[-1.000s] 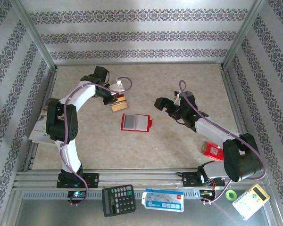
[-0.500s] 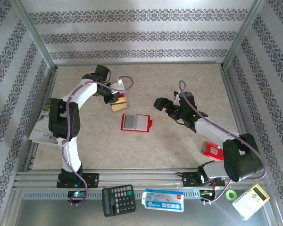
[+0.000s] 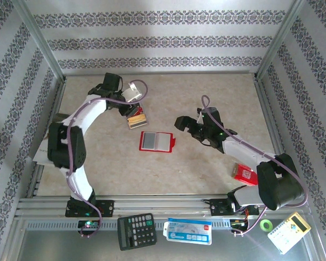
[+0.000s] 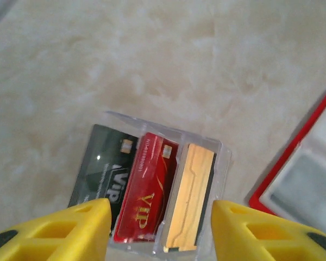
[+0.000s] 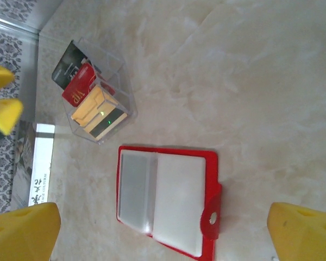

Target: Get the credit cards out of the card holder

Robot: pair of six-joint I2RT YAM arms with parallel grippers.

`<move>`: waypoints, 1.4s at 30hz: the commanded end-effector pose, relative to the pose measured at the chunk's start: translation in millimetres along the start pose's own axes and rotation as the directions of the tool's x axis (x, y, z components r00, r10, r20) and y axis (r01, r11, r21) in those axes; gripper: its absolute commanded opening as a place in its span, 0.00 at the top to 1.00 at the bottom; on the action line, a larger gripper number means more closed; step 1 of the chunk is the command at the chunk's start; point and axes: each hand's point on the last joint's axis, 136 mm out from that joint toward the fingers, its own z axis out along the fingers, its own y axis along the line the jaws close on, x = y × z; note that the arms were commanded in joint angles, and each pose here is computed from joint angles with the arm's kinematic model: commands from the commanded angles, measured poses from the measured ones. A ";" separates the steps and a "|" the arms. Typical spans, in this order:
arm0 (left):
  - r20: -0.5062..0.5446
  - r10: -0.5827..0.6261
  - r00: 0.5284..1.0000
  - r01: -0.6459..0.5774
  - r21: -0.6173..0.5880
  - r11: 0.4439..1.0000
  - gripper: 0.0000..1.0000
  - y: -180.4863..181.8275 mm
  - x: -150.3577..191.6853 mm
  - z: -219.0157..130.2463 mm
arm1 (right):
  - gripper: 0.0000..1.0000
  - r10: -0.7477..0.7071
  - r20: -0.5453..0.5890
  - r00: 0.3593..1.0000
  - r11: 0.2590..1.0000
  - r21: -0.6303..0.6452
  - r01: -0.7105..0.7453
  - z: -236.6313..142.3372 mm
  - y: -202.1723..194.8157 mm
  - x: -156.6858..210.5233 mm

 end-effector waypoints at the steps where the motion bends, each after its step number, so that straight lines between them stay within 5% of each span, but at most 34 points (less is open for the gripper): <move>1: 0.225 -0.195 0.955 0.234 -0.164 0.958 0.42 27.9 -30.7 -38.7 | 0.02 -0.072 0.002 0.997 0.997 0.025 0.071 -4.2 19.2 -4.7; 8: 0.377 -0.539 0.754 0.644 -0.261 0.719 0.18 29.8 7.1 -87.7 | 0.02 -0.164 -0.053 0.985 0.980 0.105 0.169 13.8 40.0 19.1; 11: 0.330 -0.691 0.643 0.765 -0.242 0.597 0.14 16.6 29.7 -99.2 | 0.03 -0.194 -0.072 0.978 0.970 0.135 0.202 26.5 49.4 29.3; 14: 0.249 -0.771 0.585 0.810 -0.224 0.542 0.09 -0.7 41.8 -104.7 | 0.03 -0.221 -0.106 0.970 0.955 0.180 0.237 40.4 55.9 41.0; 20: 0.247 -0.802 0.543 0.839 -0.137 0.526 0.01 -26.4 46.6 -116.2 | 0.06 -0.243 -0.172 0.955 0.920 0.271 0.283 69.1 58.7 62.5; 29: 0.357 -0.723 0.592 0.794 -0.103 0.600 0.00 -32.2 36.1 -140.6 | 0.12 -0.236 -0.242 0.941 0.872 0.373 0.315 94.4 46.0 73.7; 42: 0.368 -0.716 0.593 0.791 -0.105 0.602 0.00 -31.0 37.1 -140.2 | 0.18 -0.234 -0.363 0.902 0.806 0.447 0.389 119.5 26.1 86.7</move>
